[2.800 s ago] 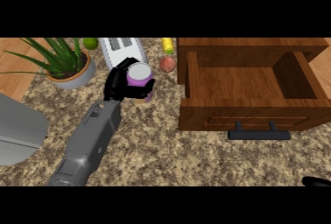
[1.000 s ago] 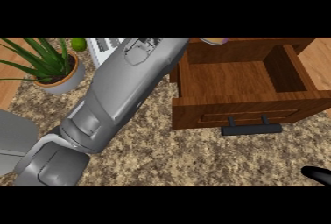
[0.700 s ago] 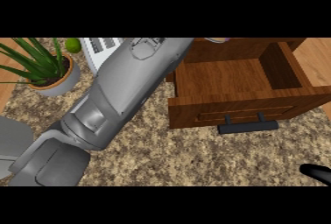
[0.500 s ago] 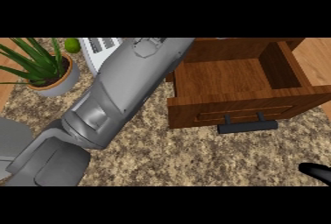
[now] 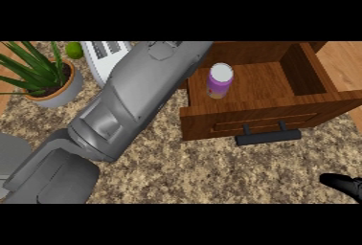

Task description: Pick up the can, place it into the drawer and close the drawer

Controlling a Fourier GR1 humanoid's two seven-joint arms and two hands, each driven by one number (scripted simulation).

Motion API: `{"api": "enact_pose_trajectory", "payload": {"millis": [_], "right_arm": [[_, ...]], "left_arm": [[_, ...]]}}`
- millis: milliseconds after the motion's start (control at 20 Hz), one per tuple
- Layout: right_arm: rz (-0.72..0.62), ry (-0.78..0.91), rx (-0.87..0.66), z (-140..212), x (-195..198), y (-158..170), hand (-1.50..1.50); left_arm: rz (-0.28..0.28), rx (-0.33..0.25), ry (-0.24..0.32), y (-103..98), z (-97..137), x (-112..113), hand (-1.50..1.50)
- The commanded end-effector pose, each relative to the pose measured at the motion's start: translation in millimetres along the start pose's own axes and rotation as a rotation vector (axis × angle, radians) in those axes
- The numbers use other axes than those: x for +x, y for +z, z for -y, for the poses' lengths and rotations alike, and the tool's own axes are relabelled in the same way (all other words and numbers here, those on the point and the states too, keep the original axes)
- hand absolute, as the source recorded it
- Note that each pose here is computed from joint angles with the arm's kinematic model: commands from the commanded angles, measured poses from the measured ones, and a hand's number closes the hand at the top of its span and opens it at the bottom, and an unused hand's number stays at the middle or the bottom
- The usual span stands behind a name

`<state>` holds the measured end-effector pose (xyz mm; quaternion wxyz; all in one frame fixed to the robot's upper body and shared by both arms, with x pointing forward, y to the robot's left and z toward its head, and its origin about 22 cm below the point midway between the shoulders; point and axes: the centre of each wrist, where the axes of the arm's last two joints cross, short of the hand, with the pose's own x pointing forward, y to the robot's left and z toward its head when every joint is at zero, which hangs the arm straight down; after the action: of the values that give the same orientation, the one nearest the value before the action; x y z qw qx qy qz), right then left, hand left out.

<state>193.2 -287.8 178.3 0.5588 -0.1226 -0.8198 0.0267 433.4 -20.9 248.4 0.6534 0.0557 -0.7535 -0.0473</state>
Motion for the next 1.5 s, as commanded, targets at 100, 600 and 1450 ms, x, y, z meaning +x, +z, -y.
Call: {"api": "enact_pose_trajectory", "payload": {"millis": [100, 600, 1450], "right_arm": [[0.090, 0.107, 0.077, -13.2, 7.6, -9.6, -1.50], [0.154, 0.452, 0.135, -23.7, -8.6, -41.4, -1.50], [0.164, 0.902, 0.267, -103.6, -102.1, -97.4, -1.50]], "left_arm": [[0.000, 0.028, 0.032, -1.1, -0.7, -1.6, -1.50], [-0.008, 0.025, 0.138, -1.8, 0.1, 11.6, -1.50], [0.007, -0.003, 0.110, -6.8, -9.2, 4.6, -1.50]]}}
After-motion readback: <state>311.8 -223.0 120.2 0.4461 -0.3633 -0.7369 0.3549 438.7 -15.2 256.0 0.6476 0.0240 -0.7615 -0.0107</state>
